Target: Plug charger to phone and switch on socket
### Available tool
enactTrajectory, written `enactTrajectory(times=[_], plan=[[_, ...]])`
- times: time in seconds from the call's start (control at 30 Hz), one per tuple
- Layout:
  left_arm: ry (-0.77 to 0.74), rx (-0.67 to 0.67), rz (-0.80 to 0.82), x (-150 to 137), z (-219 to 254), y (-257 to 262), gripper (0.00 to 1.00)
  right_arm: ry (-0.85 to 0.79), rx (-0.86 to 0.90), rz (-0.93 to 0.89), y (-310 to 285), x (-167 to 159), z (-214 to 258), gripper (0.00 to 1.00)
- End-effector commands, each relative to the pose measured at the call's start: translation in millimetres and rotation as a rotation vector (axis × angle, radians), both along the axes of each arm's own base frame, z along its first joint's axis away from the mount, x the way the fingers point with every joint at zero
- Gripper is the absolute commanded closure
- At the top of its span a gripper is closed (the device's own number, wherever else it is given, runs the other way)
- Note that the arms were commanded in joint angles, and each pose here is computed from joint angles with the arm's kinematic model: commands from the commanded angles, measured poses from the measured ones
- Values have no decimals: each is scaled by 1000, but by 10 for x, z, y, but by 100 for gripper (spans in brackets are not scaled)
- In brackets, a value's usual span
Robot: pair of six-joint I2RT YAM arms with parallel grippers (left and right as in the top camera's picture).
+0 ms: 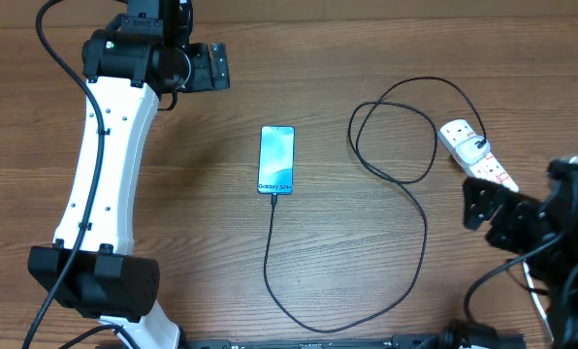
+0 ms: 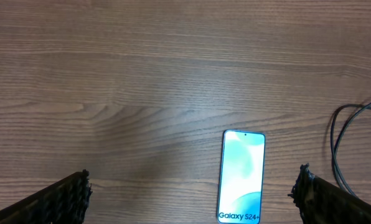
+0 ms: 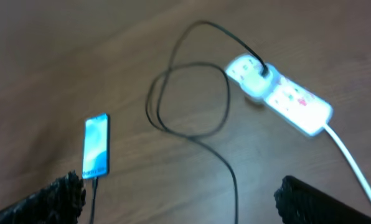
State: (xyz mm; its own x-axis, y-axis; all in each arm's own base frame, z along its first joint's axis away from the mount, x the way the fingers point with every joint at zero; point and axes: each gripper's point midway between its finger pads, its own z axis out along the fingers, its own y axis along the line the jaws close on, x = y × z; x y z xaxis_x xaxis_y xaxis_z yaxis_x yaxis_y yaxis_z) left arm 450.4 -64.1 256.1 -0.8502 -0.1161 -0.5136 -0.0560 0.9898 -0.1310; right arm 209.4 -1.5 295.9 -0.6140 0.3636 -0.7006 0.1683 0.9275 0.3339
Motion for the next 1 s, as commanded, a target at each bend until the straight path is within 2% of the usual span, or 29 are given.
enactTrajectory(times=[0.0, 0.33, 0.97], plan=[[5, 8, 15, 6, -24, 22, 0, -73, -25, 60, 105, -17, -165, 0], [5, 7, 15, 6, -24, 21, 0, -298, -62, 113, 210, 56, -612, 0], [5, 7, 15, 6, -24, 21, 0, -609, -91, 185, 381, 150, -932, 0]])
